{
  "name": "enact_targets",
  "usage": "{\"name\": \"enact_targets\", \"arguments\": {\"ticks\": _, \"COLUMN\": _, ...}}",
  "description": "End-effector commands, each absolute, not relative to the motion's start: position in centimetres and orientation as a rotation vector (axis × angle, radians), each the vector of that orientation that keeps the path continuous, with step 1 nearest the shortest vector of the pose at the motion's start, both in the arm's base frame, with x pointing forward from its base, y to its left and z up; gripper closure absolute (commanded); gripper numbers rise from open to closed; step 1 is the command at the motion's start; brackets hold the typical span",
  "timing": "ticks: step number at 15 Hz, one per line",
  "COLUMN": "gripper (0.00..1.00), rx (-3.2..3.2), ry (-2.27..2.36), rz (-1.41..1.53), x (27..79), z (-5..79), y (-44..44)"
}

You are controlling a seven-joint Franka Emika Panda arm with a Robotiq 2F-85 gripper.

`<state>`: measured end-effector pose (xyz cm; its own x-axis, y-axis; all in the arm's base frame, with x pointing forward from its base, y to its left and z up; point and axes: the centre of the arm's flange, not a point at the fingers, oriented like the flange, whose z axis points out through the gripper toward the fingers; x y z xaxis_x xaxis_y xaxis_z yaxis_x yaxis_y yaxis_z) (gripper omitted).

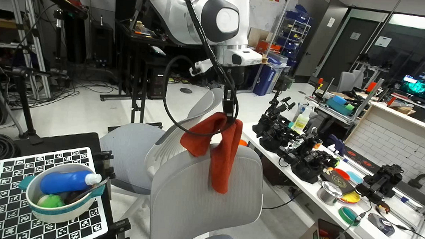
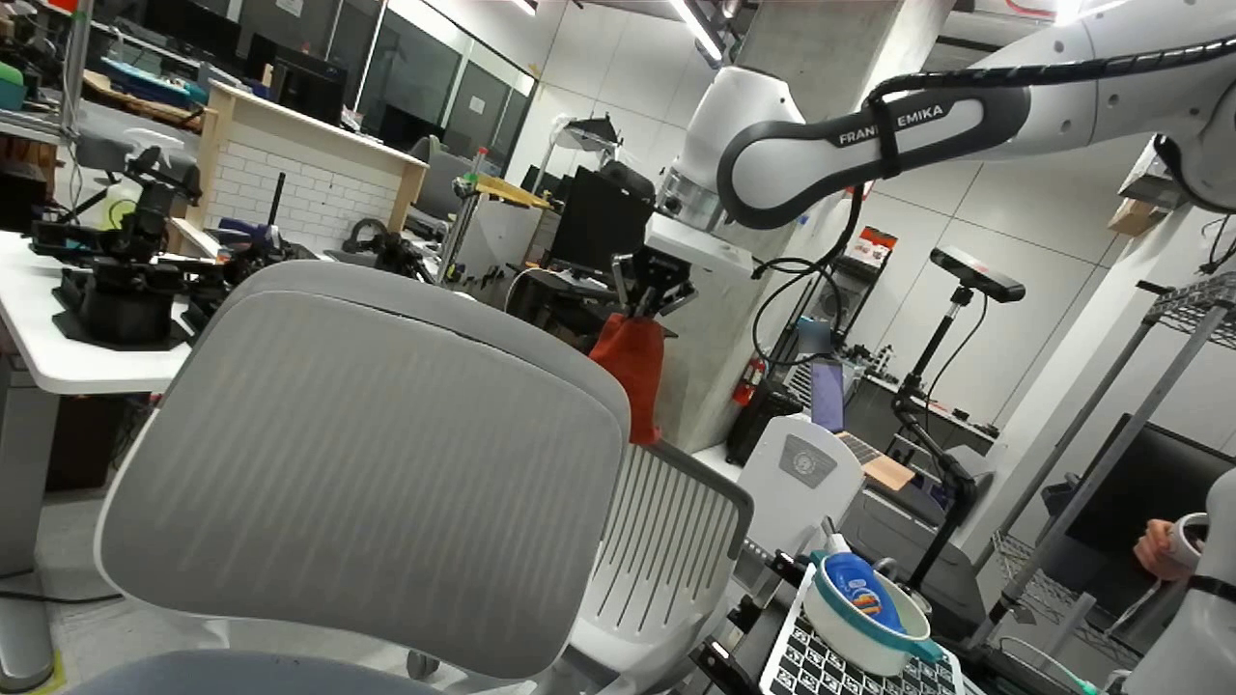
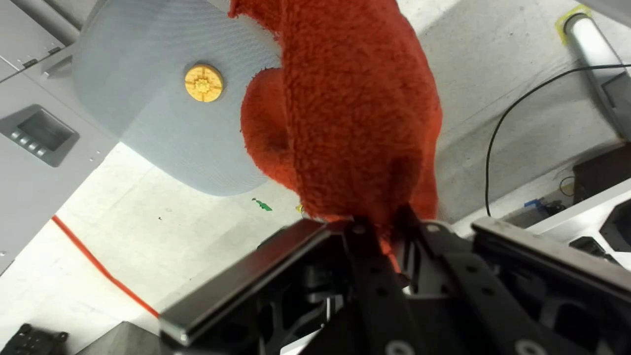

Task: Pick up the orange cloth, put it on the left chair, pick it up put it on the right chair, pick it up put it on the left chair and then back on the right chair

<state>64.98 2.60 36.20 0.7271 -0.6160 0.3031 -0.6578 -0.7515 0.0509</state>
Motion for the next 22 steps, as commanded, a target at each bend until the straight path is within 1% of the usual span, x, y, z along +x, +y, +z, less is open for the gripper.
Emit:
{"name": "enact_targets", "arguments": {"ticks": 1, "gripper": 0.96, "rx": 2.74, "ry": -1.06, "rz": 0.384, "x": 66.8, "z": 36.5, "y": 2.6}}
{"name": "enact_targets", "arguments": {"ticks": 9, "gripper": 0.96, "rx": 2.719, "ry": -1.056, "rz": 0.346, "x": 68.2, "z": 34.2, "y": 3.8}}
{"name": "enact_targets", "arguments": {"ticks": 17, "gripper": 0.96, "rx": 2.701, "ry": -1.054, "rz": 0.315, "x": 69.4, "z": 31.7, "y": 7.2}}
{"name": "enact_targets", "arguments": {"ticks": 22, "gripper": 0.96, "rx": 2.676, "ry": -1.087, "rz": 0.259, "x": 71.0, "z": 28.8, "y": 8.6}}
